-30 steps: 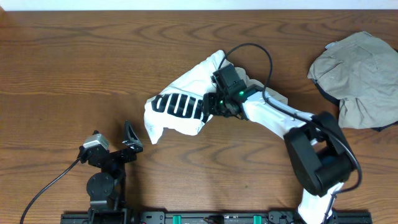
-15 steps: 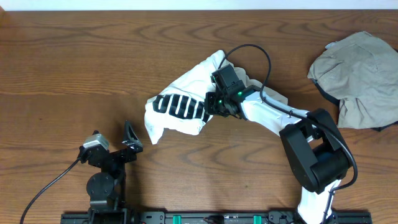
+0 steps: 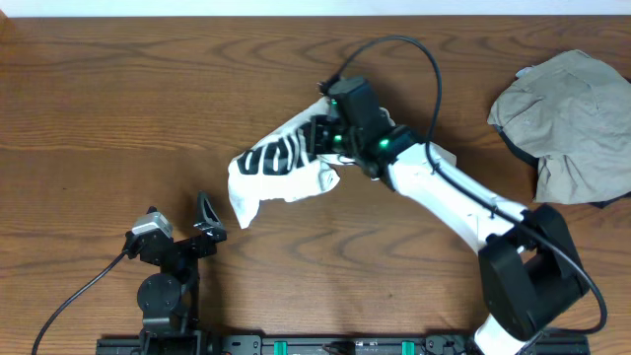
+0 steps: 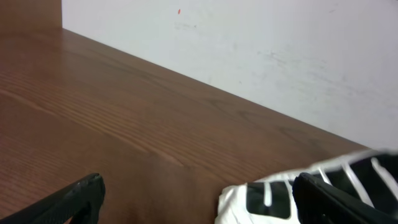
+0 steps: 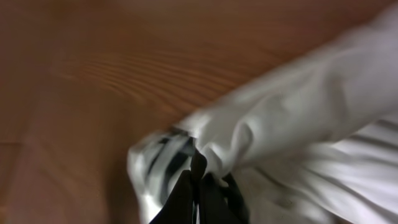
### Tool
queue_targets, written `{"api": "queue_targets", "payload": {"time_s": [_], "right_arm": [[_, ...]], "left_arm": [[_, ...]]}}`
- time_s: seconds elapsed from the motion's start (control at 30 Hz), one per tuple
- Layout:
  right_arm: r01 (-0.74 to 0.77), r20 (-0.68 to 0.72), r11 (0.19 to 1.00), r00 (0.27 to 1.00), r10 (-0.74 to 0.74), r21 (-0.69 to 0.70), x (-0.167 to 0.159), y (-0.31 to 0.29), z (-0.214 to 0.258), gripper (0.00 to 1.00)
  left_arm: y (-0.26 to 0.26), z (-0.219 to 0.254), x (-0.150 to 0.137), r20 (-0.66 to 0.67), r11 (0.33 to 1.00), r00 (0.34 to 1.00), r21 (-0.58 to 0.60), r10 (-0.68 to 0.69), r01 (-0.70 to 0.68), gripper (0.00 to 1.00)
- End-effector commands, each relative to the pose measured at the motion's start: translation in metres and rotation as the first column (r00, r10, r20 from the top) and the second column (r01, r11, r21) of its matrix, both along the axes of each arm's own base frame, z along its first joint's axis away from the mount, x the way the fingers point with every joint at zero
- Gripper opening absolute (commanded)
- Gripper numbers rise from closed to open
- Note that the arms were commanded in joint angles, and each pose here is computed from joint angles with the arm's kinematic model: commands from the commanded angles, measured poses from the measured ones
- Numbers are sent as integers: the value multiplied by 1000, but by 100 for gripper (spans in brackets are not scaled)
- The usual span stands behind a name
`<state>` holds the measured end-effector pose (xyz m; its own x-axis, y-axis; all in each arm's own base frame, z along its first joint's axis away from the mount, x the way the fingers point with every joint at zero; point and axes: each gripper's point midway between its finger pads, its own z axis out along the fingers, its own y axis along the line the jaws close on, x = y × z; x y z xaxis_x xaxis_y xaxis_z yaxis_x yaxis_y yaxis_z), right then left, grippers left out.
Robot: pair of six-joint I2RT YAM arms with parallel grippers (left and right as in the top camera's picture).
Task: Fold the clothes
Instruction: 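Drag the T-shirt further left, spreading it on the table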
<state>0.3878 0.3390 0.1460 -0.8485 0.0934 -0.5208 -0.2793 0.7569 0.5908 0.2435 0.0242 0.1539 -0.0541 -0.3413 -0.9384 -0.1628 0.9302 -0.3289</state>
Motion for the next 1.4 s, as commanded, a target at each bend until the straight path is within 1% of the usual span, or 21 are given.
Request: {"api": "queue_targets", "payload": {"time_s": [0.0, 0.1, 0.23, 0.3, 0.5, 0.53, 0.6, 0.63, 0.7, 0.77, 0.8, 0.83, 0.97, 1.2, 1.27, 1.3, 1.37], "right_arm": [[-49, 29, 997, 998, 47, 64, -17, 33, 17, 1], [-76, 99, 991, 993, 65, 110, -23, 59, 30, 1], [-55, 169, 990, 985, 32, 133, -26, 76, 42, 1], [-43, 191, 989, 982, 16, 139, -27, 82, 44, 1], [-86, 239, 979, 970, 40, 185, -35, 107, 46, 2], [-91, 244, 978, 969, 43, 190, -35, 110, 44, 4], [-94, 248, 977, 968, 44, 193, -35, 113, 42, 19], [-91, 249, 977, 968, 41, 193, -33, 112, 42, 24], [-80, 255, 977, 967, 27, 198, -27, 108, 44, 27], [-63, 261, 977, 965, 7, 206, -18, 101, 46, 36], [-57, 260, 977, 966, 1, 208, -13, 97, 46, 39], [-52, 254, 977, 967, -2, 207, -9, 93, 45, 40], [-54, 237, 980, 972, 7, 193, 8, 73, 40, 41], [-184, 237, 959, 963, 132, 216, 20, 47, 43, 45], [-163, 193, 966, 973, 124, 202, 26, 32, 35, 45], [-137, 162, 973, 981, 107, 186, 30, 22, 28, 43], [-74, 90, 987, 994, 61, 144, 37, -2, 12, 42]], "left_arm": [[6, -19, -1, -61, 999, 998, 20, 28, -27, 98], [6, -19, -1, -61, 999, 998, 20, 28, -27, 98], [6, -19, -1, -61, 999, 998, 20, 28, -27, 98], [6, -19, -1, -61, 999, 998, 20, 28, -27, 98], [6, -19, -1, -61, 999, 998, 20, 28, -27, 98], [6, -19, -1, -61, 999, 998, 20, 28, -27, 98], [6, -19, -1, -61, 999, 998, 20, 28, -27, 98], [6, -19, -1, -61, 999, 998, 20, 28, -27, 98], [6, -19, -1, -61, 999, 998, 20, 28, -27, 98], [6, -19, -1, -61, 999, 998, 20, 28, -27, 98], [6, -19, -1, -61, 999, 998, 20, 28, -27, 98], [6, -19, -1, -61, 999, 998, 20, 28, -27, 98], [6, -19, -1, -61, 999, 998, 20, 28, -27, 98], [6, -19, -1, -61, 999, 998, 20, 28, -27, 98], [6, -19, -1, -61, 999, 998, 20, 28, -27, 98], [6, -19, -1, -61, 999, 998, 20, 28, -27, 98], [6, -19, -1, -61, 999, 998, 20, 28, -27, 98]]}}
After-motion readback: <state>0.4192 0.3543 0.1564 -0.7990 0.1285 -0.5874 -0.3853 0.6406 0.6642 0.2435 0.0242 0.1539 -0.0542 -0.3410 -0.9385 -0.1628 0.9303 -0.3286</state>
